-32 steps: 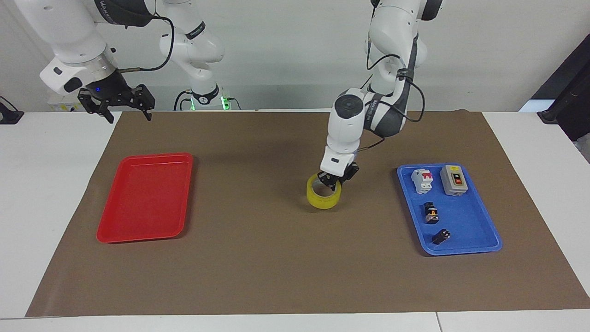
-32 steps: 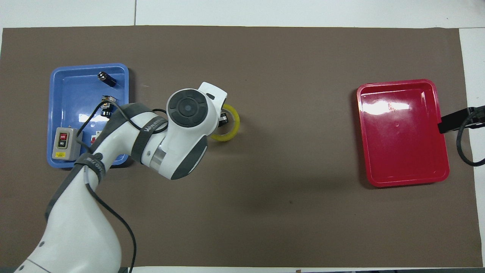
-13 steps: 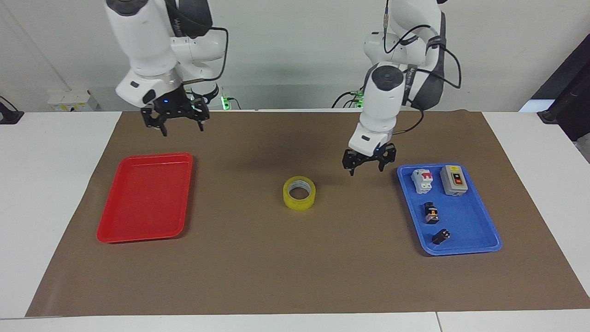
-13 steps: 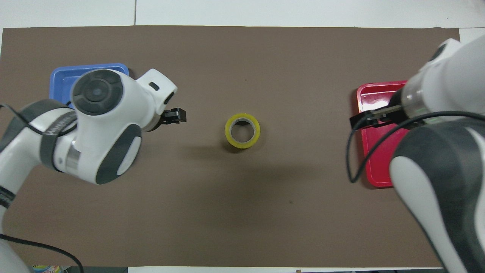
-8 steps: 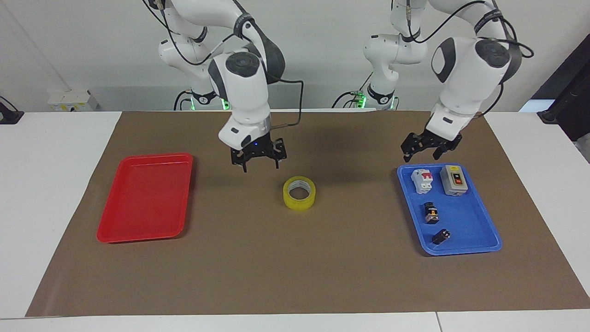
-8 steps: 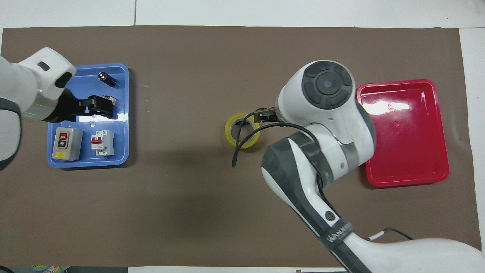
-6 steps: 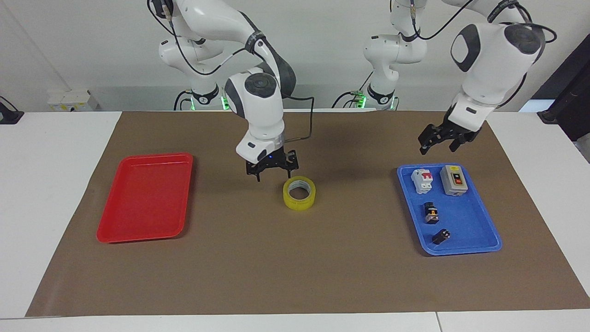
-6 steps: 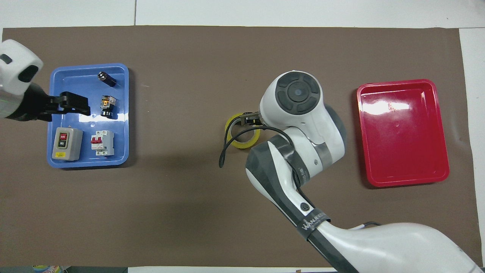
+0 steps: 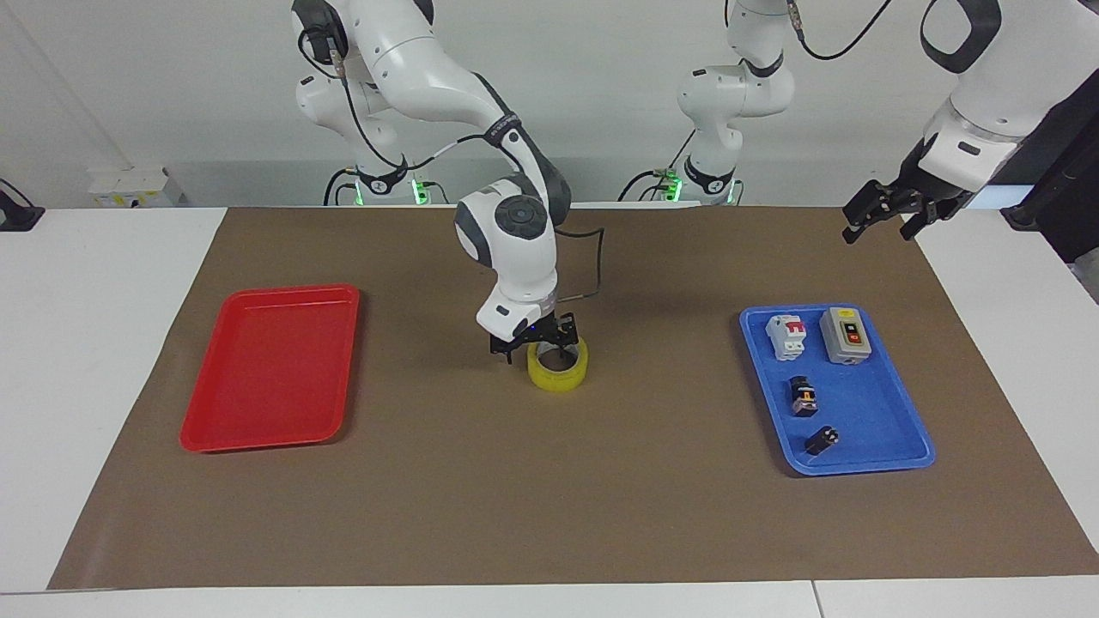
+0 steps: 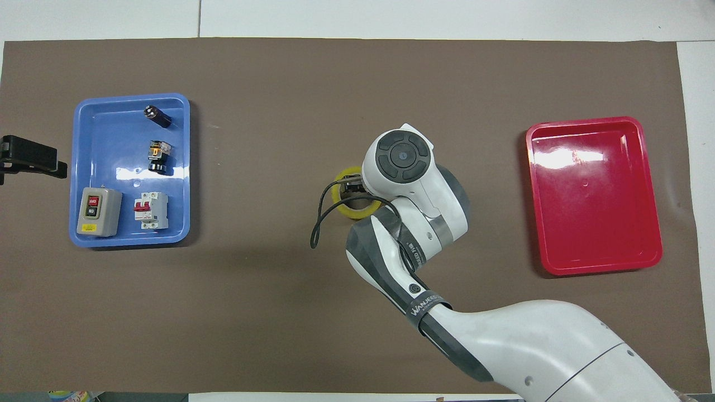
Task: Place and move tape with both arms
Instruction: 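Withdraw the left gripper while the right gripper grasps the tape, then carry the yellow tape with the right gripper into the red tray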
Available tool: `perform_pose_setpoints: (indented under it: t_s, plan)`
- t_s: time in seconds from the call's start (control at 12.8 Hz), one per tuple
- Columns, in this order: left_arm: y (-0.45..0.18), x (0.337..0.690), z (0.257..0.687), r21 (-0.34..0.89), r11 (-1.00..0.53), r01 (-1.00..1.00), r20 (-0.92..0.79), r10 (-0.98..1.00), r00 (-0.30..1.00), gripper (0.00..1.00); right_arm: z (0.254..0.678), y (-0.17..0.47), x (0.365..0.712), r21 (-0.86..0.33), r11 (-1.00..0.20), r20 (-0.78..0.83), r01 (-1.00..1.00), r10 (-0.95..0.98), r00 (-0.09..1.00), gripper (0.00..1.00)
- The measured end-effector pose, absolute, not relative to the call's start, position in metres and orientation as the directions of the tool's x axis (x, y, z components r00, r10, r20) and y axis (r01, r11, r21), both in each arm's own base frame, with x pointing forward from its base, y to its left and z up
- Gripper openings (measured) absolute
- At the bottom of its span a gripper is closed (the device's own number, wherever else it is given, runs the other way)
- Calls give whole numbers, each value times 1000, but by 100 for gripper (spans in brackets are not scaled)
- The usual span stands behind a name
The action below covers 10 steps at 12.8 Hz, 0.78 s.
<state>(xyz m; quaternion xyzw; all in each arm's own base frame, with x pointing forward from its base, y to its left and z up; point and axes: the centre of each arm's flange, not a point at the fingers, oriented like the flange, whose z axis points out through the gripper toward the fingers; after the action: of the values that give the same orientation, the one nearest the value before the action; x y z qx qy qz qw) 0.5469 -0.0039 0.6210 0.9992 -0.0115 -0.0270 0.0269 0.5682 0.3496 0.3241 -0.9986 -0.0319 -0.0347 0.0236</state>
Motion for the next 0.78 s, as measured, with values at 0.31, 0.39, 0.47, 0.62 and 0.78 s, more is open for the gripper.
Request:
perform_pose_setpoints:
  t_s: [0.31, 0.39, 0.47, 0.62, 0.78]
  plan:
    - [-5, 545, 616, 57, -997, -50, -78, -55, 995, 100, 316, 347, 564, -46, -997, 72, 66, 62, 995, 54]
    - [-5, 544, 616, 57, -997, -51, -80, -56, 995, 100, 317, 347, 564, -48, -997, 76, 66, 62, 995, 51]
    - [-5, 544, 616, 58, -997, -52, -81, -57, 995, 100, 316, 347, 564, -48, -997, 76, 66, 62, 995, 41]
    - [-6, 544, 616, 54, -997, -58, -80, -62, 995, 100, 316, 346, 563, -46, -997, 74, 65, 62, 995, 21]
    - [-9, 544, 618, 45, -997, -67, -78, -71, 994, 100, 322, 343, 566, -27, -998, 50, 62, 60, 997, 21]
